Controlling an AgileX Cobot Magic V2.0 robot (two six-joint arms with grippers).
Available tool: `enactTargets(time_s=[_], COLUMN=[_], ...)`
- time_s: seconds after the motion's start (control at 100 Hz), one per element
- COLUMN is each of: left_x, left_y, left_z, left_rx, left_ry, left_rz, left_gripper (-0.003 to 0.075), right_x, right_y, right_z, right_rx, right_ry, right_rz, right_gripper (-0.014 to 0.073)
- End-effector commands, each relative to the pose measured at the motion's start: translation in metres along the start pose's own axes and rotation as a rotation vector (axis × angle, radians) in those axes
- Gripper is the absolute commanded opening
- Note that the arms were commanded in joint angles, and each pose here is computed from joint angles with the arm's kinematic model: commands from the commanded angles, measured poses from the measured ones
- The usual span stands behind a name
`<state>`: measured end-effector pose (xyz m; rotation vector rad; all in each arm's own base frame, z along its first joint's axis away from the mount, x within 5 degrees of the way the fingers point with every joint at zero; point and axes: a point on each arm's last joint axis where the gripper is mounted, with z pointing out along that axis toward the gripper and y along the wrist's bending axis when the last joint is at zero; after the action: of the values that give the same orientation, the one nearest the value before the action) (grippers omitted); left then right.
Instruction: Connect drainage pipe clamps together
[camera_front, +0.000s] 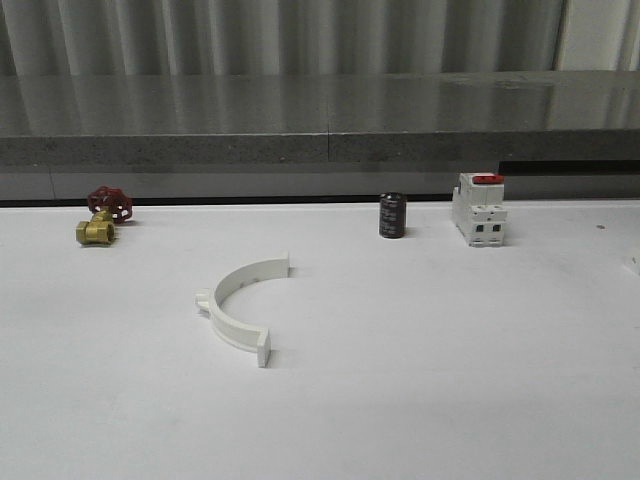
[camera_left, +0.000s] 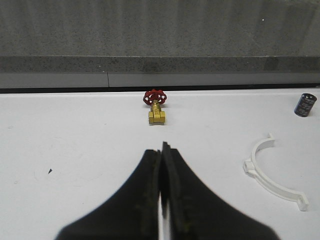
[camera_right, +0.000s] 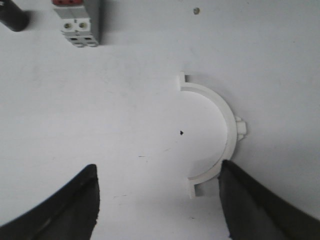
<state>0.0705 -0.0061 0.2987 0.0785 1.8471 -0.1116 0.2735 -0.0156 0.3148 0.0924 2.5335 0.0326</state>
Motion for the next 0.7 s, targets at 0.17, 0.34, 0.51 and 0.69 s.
enactTargets(time_s=[0.17, 0.34, 0.51, 0.69], left_x=[-0.013, -0.013, -0.013, -0.013], left_y=[-0.002, -0.002, -0.002, -0.002], left_z=[-0.002, -0.002, -0.002, -0.002], left_rx=[0.015, 0.015, 0.015, 0.015], left_ry=[-0.081, -0.081, -0.081, -0.081], left_rz=[0.003, 0.003, 0.003, 0.003], left_gripper=[-0.0021, -0.0021, -0.0021, -0.0021], right_x=[-0.022, -0.016, -0.008, -0.003], right_y=[-0.048, -0.076, -0.089, -0.094], right_z=[0.033, 0.067, 0.098, 0.123], right_rx=[-0.014, 0.006, 0.012, 0.016], right_ry=[0.000, 0.074, 0.143, 0.168], right_rz=[0.083, 0.137, 0.166, 0.151], right_gripper=[0.0511, 0.0511, 0.0511, 0.0511])
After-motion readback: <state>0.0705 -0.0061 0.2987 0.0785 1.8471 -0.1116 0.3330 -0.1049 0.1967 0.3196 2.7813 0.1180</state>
